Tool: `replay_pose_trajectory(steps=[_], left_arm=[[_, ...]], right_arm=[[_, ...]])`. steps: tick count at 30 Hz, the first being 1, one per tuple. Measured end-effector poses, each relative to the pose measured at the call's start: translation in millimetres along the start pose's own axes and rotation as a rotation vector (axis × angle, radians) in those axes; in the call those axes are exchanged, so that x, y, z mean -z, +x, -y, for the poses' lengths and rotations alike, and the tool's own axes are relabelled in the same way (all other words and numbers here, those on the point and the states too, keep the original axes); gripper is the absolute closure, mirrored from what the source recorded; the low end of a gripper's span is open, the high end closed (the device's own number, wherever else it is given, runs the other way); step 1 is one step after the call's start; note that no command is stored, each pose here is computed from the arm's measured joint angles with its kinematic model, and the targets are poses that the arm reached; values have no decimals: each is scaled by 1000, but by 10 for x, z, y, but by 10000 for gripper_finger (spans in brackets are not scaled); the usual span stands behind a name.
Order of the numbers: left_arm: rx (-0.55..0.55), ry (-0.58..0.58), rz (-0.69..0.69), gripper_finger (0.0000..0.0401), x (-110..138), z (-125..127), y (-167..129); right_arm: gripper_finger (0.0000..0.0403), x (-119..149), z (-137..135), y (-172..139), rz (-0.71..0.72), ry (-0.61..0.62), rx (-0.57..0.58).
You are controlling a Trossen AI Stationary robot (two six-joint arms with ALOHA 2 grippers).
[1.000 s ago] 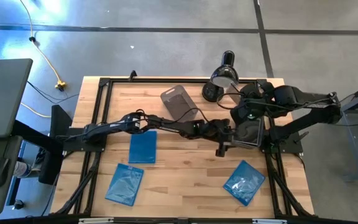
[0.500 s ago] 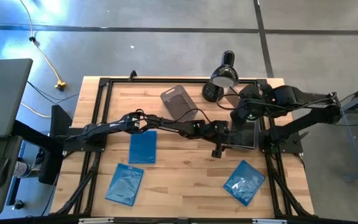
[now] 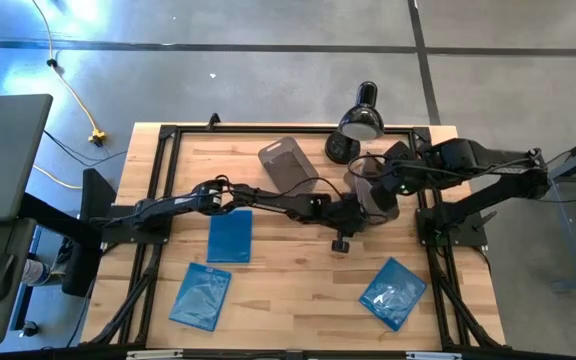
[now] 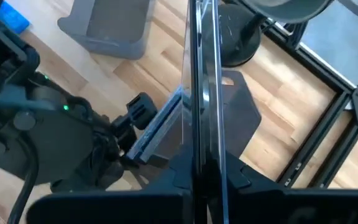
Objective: Pick & place jewel cases by type
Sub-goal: Put the black CD case into the right black bin
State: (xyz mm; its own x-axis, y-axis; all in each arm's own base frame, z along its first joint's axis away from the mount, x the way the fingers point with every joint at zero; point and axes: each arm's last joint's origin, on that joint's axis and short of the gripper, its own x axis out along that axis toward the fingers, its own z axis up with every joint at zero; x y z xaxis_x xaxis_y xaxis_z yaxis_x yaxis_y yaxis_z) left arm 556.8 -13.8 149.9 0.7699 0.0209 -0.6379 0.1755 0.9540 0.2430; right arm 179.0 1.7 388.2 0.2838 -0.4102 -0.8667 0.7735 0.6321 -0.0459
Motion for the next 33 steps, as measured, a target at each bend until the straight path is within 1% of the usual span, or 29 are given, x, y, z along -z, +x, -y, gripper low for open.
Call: replay_pose_trajectory(steps=[3, 5, 7, 9, 11, 15, 19, 23, 26, 28, 30, 32, 33], left_arm=[[-5, 24, -8, 341, -57, 49, -72], [-2, 72, 1, 341, -138, 69, -149], [19, 104, -49, 342, -225, 78, -294], [32, 130, -76, 342, -316, 82, -384], [50, 154, -142, 342, -362, 85, -475], [52, 173, -166, 342, -474, 61, -622], [34, 180, -209, 341, -443, 76, -617], [21, 181, -214, 341, -447, 87, -622], [9, 194, -233, 341, -448, 135, -635], [-15, 209, -269, 341, -472, 159, -733], [-56, 226, -287, 341, -529, 190, -849], [-79, 259, -373, 341, -534, 237, -1027], [-101, 273, -394, 341, -551, 276, -1093]], right_arm=[[384, 69, -23, 129, -52, -11, 28], [381, 142, -35, 259, -89, -25, 66], [383, 220, -36, 383, -127, -49, 110], [388, 260, -41, 455, -143, -57, 129], [388, 275, -56, 496, -142, -55, 121], [387, 279, -52, 477, -137, -61, 81], [376, 268, -39, 433, -138, -35, 60], [388, 251, -46, 418, -111, -32, 33], [389, 227, -72, 418, -82, -40, 7], [389, 221, -94, 431, -86, -58, -19], [382, 231, -107, 474, -120, -79, -44], [374, 259, -121, 549, -152, -88, -56], [373, 271, -129, 599, -155, -85, -55]])
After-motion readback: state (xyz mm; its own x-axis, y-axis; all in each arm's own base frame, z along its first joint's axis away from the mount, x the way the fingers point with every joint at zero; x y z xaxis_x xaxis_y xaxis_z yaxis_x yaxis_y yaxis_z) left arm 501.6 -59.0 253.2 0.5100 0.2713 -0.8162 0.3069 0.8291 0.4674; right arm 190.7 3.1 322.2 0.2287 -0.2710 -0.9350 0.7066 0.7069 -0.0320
